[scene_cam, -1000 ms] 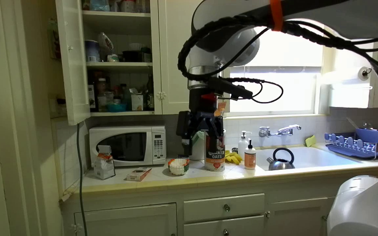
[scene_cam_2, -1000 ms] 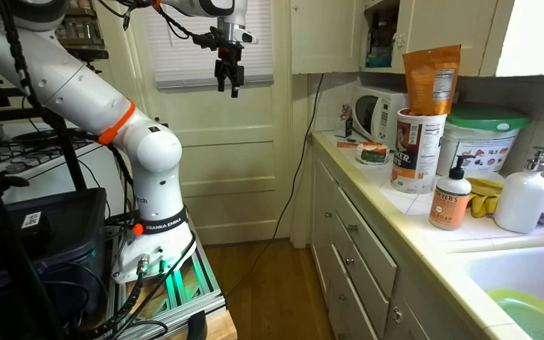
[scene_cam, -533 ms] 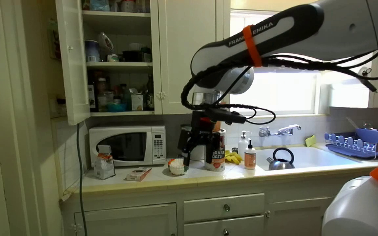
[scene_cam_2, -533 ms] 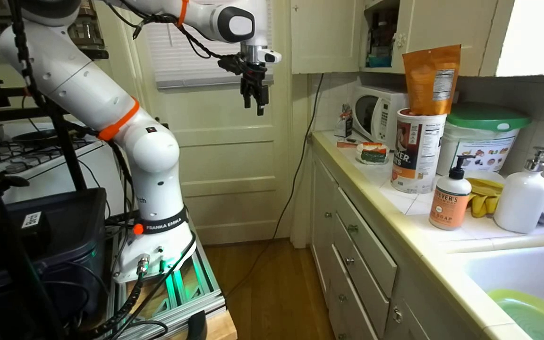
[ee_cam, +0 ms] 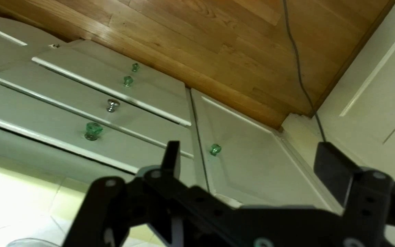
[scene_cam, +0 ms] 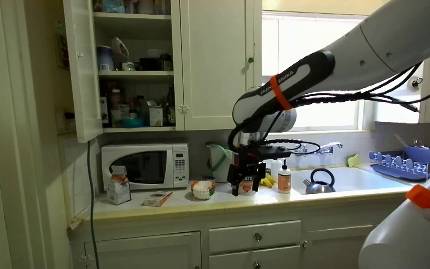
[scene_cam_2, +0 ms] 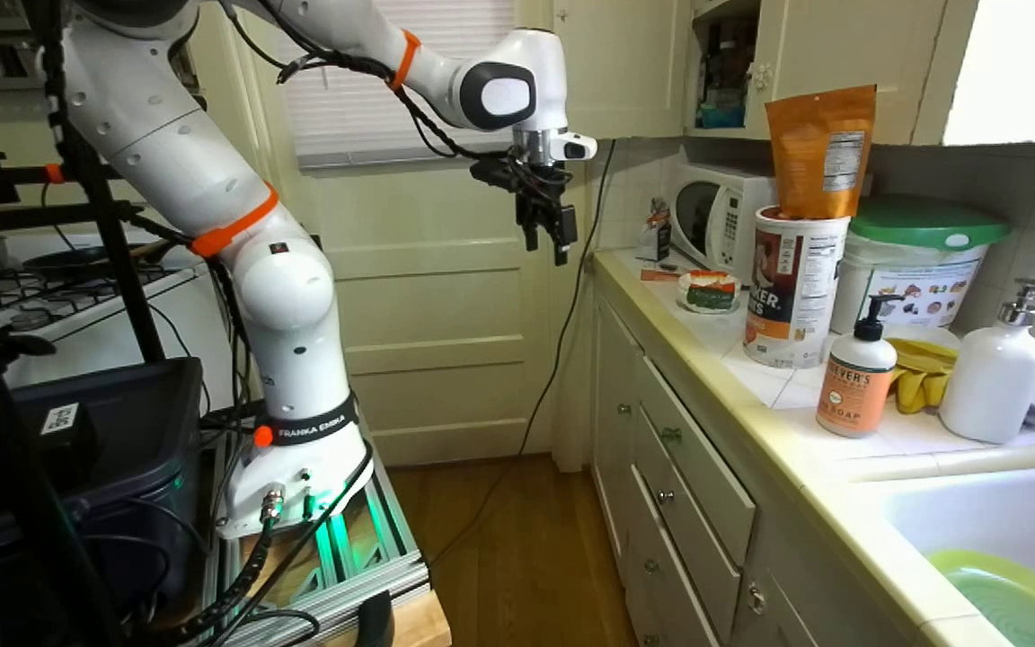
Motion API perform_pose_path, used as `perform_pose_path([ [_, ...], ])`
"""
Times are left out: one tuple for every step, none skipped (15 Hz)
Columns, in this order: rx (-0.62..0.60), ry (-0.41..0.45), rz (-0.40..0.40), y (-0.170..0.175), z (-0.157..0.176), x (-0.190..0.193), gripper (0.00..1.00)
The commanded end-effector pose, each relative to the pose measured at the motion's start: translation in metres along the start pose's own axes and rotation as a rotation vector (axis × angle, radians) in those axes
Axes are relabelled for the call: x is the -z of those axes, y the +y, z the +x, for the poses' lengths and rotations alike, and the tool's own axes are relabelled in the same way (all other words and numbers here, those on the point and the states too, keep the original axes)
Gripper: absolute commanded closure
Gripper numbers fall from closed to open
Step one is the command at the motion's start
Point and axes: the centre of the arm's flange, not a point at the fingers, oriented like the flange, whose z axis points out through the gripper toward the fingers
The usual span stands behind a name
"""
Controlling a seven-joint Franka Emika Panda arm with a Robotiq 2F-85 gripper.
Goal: Open the top cabinet drawer
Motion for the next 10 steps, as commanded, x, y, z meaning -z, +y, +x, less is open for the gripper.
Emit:
perform_pose_path([
  [-0.078, 0.058, -0.052, 0.050, 0.013, -0.033, 0.00],
  [-0.093, 0.081, -0.066, 0.066, 0.014, -0.040, 0.00],
  [-0.129, 0.097, -0.079, 0.079, 0.014, -0.048, 0.00],
  [-0.148, 0.122, -0.099, 0.091, 0.014, -0.055, 0.00],
  [-0.164, 0.139, -0.106, 0.102, 0.015, -0.062, 0.00],
  [-0.138, 0.121, -0.075, 0.085, 0.012, -0.042, 0.00],
  [-0.149, 0.119, -0.078, 0.092, 0.012, -0.048, 0.00],
  [-0.150, 0.117, -0.077, 0.093, 0.012, -0.049, 0.00],
  [-0.145, 0.120, -0.077, 0.091, 0.013, -0.047, 0.00],
  [-0.140, 0.124, -0.078, 0.088, 0.014, -0.046, 0.00],
])
